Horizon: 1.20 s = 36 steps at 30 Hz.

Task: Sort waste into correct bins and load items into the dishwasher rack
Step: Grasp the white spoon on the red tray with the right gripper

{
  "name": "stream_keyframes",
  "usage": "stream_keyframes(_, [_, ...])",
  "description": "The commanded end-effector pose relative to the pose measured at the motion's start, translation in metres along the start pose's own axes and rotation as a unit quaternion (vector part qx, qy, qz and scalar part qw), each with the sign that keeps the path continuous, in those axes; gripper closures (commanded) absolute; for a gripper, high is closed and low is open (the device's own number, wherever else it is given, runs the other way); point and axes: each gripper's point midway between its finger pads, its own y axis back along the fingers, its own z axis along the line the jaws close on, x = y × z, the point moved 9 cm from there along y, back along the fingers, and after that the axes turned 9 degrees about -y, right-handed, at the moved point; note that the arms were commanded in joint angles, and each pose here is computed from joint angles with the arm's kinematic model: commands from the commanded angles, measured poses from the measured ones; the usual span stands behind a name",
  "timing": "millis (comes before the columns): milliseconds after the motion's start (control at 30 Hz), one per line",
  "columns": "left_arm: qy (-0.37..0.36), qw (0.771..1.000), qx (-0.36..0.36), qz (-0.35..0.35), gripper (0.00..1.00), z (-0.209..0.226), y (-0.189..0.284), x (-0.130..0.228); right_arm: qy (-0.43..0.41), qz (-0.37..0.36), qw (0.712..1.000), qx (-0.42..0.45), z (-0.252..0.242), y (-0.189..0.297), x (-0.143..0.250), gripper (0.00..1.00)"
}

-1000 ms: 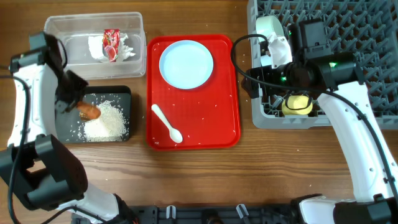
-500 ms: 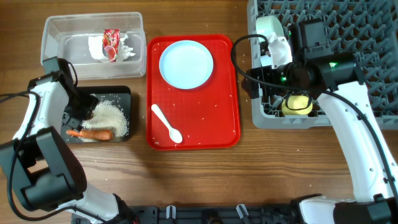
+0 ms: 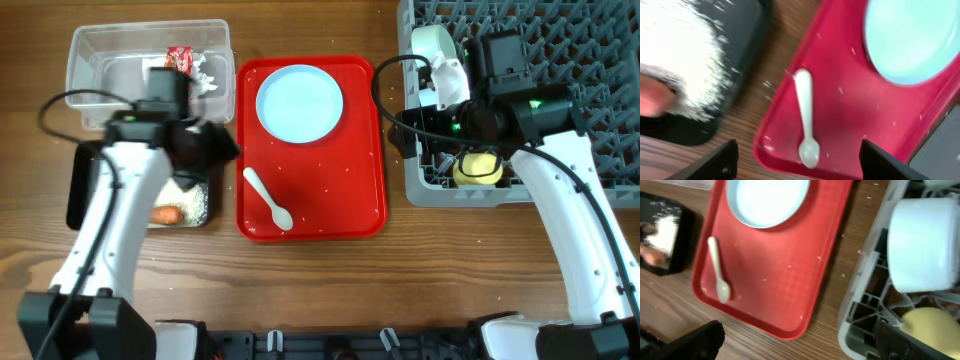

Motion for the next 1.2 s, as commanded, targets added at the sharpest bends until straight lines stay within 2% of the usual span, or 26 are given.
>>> stream_keyframes(0, [0.039,0.999,-0.031,-0.022,0.21,-0.005,0.001,0.003,0.011,-0.002,0.998,-0.055,0.017,0.0,-0.004,0.0])
stream_keyframes(67, [0.056,0.998,-0.034,-0.026,0.21,0.004,0.004,-0.001,0.019,-0.004,0.998,-0.063,0.029,-0.003,-0.004,0.0])
stream_keyframes(167, [0.119,0.991,-0.057,-0.026,0.2,0.041,0.01,-0.012,0.043,0.004,0.997,-0.07,0.063,-0.025,-0.002,0.0])
stream_keyframes(300, [0.175,0.981,-0.085,-0.018,0.2,0.087,0.019,-0.019,0.078,0.055,0.993,-0.069,0.112,-0.085,0.014,0.02])
stream_keyframes(433, [0.219,0.971,-0.095,-0.021,0.2,0.112,0.024,-0.021,0.092,0.096,0.988,-0.081,0.15,-0.147,0.033,0.08])
stream_keyframes(567, [0.229,0.968,-0.098,-0.024,0.2,0.121,0.027,-0.022,0.087,0.112,0.986,-0.093,0.181,-0.203,0.055,0.15])
stream_keyframes(700, [0.222,0.97,-0.099,-0.026,0.2,0.121,0.027,-0.023,0.086,0.125,0.987,-0.057,0.18,-0.249,0.072,0.19])
stream_keyframes(767, [0.221,0.97,-0.099,-0.027,0.2,0.122,0.027,-0.023,0.08,0.13,0.987,-0.046,0.175,-0.265,0.075,0.28])
stream_keyframes(800, [0.221,0.97,-0.102,-0.027,0.2,0.122,0.027,-0.023,0.071,0.125,0.989,-0.027,0.172,-0.269,0.076,0.39])
stream_keyframes(833, [0.221,0.97,-0.102,-0.027,0.21,0.122,0.027,-0.023,0.073,0.121,0.99,-0.019,0.171,-0.271,0.077,0.43])
stream_keyframes(1033, [0.22,0.968,-0.113,-0.03,0.2,0.124,0.027,-0.023,0.114,0.115,0.986,0.032,0.175,-0.289,0.098,0.5])
stream_keyframes(1133, [0.209,0.971,-0.115,-0.028,0.2,0.124,0.027,-0.023,0.138,0.114,0.983,0.037,0.183,-0.289,0.107,0.85])
stream_keyframes(1167, [0.209,0.971,-0.115,-0.029,0.2,0.124,0.027,-0.023,0.145,0.109,0.982,0.046,0.186,-0.289,0.11,0.91])
